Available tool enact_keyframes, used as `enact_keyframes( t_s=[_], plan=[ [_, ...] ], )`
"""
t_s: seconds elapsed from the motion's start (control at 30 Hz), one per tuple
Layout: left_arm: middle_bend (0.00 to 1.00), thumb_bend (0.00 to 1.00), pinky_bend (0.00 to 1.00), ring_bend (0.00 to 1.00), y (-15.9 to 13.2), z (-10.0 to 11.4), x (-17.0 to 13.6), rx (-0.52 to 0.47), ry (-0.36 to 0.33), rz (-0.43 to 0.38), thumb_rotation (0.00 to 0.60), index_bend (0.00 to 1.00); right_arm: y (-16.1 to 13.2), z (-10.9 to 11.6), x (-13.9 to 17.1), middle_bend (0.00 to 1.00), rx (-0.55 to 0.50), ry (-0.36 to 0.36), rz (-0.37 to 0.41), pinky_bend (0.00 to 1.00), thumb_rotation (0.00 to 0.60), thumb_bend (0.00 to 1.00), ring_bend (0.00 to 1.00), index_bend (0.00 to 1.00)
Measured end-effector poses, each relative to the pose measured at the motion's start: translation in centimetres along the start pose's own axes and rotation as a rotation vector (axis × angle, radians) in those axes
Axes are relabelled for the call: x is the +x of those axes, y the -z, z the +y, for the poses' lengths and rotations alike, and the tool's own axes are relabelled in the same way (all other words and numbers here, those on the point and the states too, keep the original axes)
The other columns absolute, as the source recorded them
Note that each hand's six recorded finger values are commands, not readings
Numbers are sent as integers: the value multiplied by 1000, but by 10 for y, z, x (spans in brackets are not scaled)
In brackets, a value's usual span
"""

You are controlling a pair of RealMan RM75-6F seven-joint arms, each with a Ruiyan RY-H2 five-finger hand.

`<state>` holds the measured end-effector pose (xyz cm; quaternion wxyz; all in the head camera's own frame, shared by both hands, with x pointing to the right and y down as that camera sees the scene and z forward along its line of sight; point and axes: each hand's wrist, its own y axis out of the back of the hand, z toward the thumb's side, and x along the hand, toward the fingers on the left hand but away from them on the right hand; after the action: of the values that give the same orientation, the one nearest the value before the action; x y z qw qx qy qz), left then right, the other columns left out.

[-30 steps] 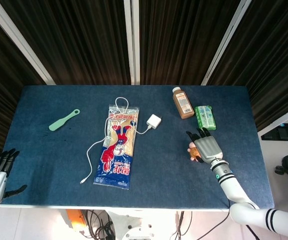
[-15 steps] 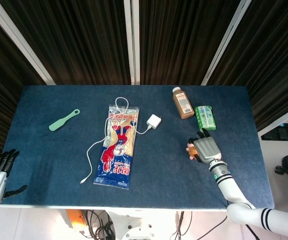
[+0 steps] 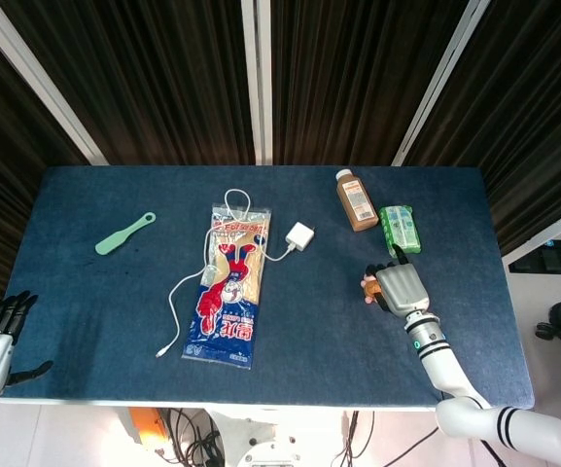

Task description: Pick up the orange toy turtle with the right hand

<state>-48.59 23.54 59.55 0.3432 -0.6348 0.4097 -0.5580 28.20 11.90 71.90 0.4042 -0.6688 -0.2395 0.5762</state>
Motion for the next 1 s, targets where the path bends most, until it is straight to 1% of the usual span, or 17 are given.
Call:
enact_keyframes(
  t_s=[0.07, 0.13, 0.17, 0.23, 0.27, 0.33, 0.4, 0.47, 0.5, 0.53, 0.6, 0.73, 0.93, 1.0],
  plan=[
    [0, 83, 0, 0, 0, 0, 0, 0, -1, -1, 600, 0, 0, -1, 1, 843, 2, 12, 1, 0, 600, 420, 474, 984],
    [0, 83, 0, 0, 0, 0, 0, -1, -1, -2, 600, 0, 1, -2, 2, 810, 3, 11, 3, 0, 600, 372, 467, 943],
    [0, 83, 0, 0, 0, 0, 0, -1, 0, -2, 600, 0, 1, -2, 2, 788, 3, 9, 4, 0, 600, 348, 453, 915],
    [0, 82, 0, 0, -1, 0, 0, -2, 2, -2, 600, 0, 2, -3, 3, 729, 5, 0, 8, 0, 600, 278, 386, 822],
    [0, 82, 0, 0, -1, 0, 0, -2, 3, -1, 600, 0, 3, -4, 4, 696, 6, -7, 12, 0, 600, 232, 343, 764],
    [0, 82, 1, 0, -1, 0, 0, -3, 4, -2, 600, 0, 4, -5, 6, 583, 10, -29, 21, 0, 600, 124, 236, 600],
    [0, 83, 2, 0, -1, 0, 1, -3, 3, -3, 600, 0, 7, -7, 8, 416, 17, -58, 28, 0, 600, 51, 110, 389],
    [0, 83, 4, 0, -1, 1, 1, -4, 1, -3, 600, 0, 9, -7, 10, 269, 18, -79, 29, 0, 600, 22, 22, 215],
    [0, 82, 7, 0, -2, 1, 1, -3, 1, -4, 600, 0, 10, -6, 11, 212, 16, -87, 28, 0, 600, 17, 3, 157],
    [0, 82, 9, 0, -2, 1, 1, -3, 0, -4, 600, 0, 11, -5, 12, 177, 13, -89, 28, 0, 600, 13, 0, 117],
    [0, 83, 12, 0, -2, 1, 1, -4, -1, -5, 600, 0, 12, -3, 13, 155, 6, -88, 27, 0, 600, 10, 0, 81],
    [0, 83, 12, 0, -2, 2, 0, -7, -3, -4, 600, 0, 14, 2, 17, 141, -14, -80, 26, 0, 600, 10, 0, 55],
    [0, 84, 12, 0, -2, 2, 0, -12, -1, -3, 600, 0, 19, 7, 21, 160, -26, -77, 19, 0, 600, 11, 0, 53],
    [0, 84, 12, 0, -2, 1, 0, -12, 1, -3, 600, 0, 18, 6, 20, 185, -28, -83, 18, 0, 600, 14, 0, 75]
  ],
)
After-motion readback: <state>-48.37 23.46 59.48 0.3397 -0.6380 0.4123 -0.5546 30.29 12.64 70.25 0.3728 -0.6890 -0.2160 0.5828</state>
